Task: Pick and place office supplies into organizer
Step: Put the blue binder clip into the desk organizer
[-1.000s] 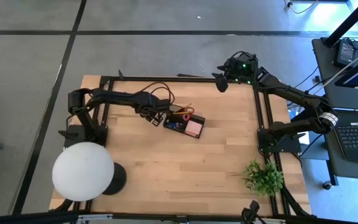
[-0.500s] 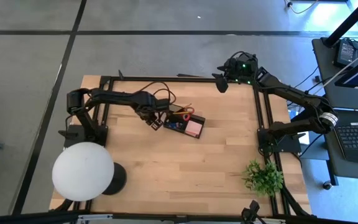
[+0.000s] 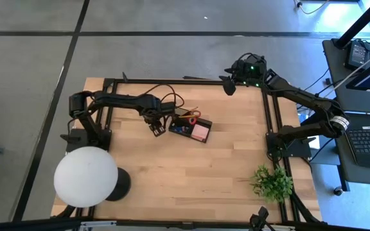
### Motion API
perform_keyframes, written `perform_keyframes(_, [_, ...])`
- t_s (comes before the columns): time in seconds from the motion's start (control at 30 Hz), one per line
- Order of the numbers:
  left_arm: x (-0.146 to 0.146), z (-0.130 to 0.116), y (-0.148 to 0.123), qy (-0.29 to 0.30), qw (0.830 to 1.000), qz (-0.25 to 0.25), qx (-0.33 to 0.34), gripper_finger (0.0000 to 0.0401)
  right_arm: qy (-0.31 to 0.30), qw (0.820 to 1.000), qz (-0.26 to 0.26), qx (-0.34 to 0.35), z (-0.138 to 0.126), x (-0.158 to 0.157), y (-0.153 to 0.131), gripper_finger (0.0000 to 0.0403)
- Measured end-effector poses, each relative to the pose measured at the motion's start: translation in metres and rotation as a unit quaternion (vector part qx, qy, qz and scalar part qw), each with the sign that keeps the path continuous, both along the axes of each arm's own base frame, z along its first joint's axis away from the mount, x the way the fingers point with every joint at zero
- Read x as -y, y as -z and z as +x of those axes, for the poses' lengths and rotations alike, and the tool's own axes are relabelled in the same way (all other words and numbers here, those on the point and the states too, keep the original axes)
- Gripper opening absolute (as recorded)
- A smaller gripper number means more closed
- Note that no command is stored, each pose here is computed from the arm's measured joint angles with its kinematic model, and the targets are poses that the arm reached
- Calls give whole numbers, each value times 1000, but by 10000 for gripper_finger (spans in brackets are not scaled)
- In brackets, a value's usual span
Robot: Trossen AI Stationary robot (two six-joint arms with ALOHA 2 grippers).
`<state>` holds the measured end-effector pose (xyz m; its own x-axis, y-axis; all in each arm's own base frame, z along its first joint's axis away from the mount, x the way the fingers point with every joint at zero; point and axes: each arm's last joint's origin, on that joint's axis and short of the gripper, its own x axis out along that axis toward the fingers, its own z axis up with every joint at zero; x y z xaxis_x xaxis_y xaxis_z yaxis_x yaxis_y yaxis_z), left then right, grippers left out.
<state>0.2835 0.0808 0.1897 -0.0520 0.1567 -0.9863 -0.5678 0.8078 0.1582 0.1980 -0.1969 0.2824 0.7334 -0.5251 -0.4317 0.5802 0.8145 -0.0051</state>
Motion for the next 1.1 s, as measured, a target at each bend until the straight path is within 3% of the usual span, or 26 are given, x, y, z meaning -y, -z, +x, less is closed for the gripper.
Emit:
perform_keyframes(0.1, [0, 0, 0, -7, 1000, 0, 1, 179, 0, 1000, 0, 0, 0, 0, 0, 228])
perform_keyframes(0.27, [4, 1, 0, -87, 996, -13, 18, 178, 3, 1000, 3, 5, 0, 0, 0, 228])
perform_keyframes(0.37, [6, 2, 0, -79, 996, -30, 20, 176, 17, 999, 19, 29, 1, 1, -2, 228])
perform_keyframes(0.53, [4, 0, 0, -12, 1000, 4, -5, 178, 31, 997, 44, 46, 1, 1, -2, 228])
perform_keyframes(0.67, [2, 0, 0, 112, 993, 29, -35, 175, 40, 996, 59, 57, 1, 1, -2, 228])
perform_keyframes(0.77, [1, 0, 0, 173, 983, 28, -48, 169, 52, 993, 81, 73, 1, 1, -2, 228])
perform_keyframes(0.9, [-2, 0, 0, 247, 967, 16, -56, 161, 69, 987, 112, 94, 1, 1, -2, 228])
perform_keyframes(1.1, [-15, -1, 0, 349, 935, -62, -1, 157, 71, 986, 116, 97, 1, 1, -2, 228])
